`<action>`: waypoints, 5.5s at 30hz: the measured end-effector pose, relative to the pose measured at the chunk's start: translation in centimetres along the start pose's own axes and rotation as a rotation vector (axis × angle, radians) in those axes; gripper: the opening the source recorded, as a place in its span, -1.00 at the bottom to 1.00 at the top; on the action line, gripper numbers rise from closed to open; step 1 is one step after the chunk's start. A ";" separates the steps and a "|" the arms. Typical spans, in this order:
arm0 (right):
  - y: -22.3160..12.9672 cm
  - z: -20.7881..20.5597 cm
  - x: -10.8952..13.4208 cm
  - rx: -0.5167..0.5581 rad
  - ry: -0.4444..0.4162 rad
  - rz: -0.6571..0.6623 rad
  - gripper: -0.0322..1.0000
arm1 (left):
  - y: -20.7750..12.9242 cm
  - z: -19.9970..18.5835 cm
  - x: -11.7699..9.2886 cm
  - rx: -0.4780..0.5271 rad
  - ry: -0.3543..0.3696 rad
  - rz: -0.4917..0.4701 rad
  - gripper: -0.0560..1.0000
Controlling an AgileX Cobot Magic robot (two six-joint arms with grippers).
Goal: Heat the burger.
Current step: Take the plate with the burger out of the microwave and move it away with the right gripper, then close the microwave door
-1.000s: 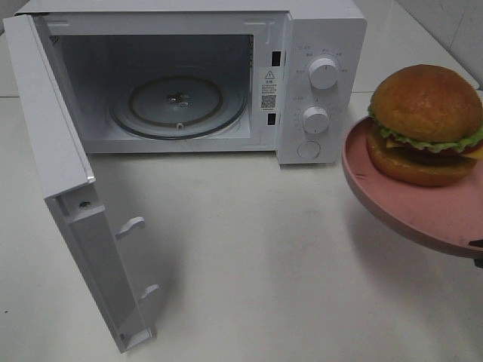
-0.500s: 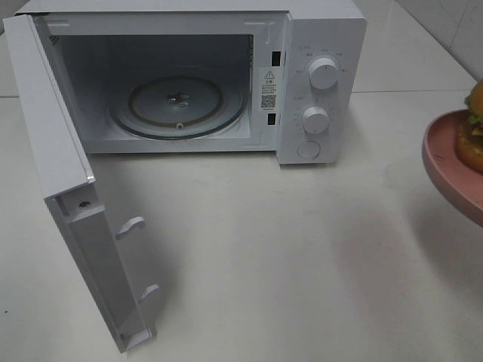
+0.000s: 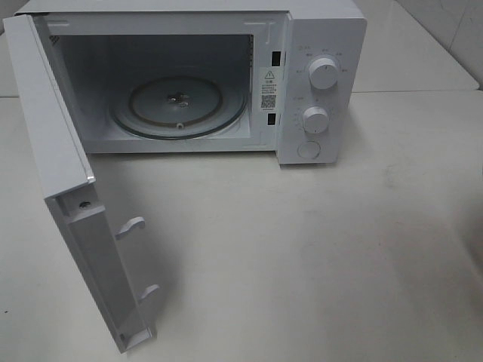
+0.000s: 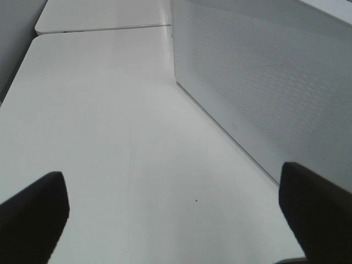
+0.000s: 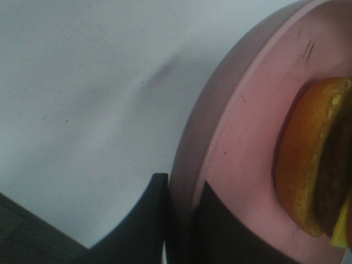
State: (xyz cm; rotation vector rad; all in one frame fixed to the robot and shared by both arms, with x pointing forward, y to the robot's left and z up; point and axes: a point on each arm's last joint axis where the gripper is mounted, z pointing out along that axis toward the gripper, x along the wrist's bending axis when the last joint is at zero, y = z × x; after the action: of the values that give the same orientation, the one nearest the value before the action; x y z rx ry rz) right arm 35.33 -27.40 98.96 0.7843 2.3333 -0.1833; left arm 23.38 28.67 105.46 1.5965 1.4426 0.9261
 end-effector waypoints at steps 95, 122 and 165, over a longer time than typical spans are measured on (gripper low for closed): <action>8.5 4.7 -2.4 0.103 0.383 0.611 0.56 | 0.0 0.0 0.0 0.000 0.000 0.000 0.96; 1.7 -6.5 -3.3 -0.200 0.483 0.738 0.56 | 0.0 0.0 0.0 0.000 0.000 0.000 0.96; -9.2 -10.3 2.4 -0.562 0.137 1.089 0.54 | 0.0 0.0 0.0 0.000 0.000 0.000 0.96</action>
State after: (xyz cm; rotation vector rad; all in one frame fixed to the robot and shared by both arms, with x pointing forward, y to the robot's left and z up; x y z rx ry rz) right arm 22.92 -30.32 104.75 1.6179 1.6094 0.9582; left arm 23.38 28.67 105.46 1.5965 1.4426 0.9261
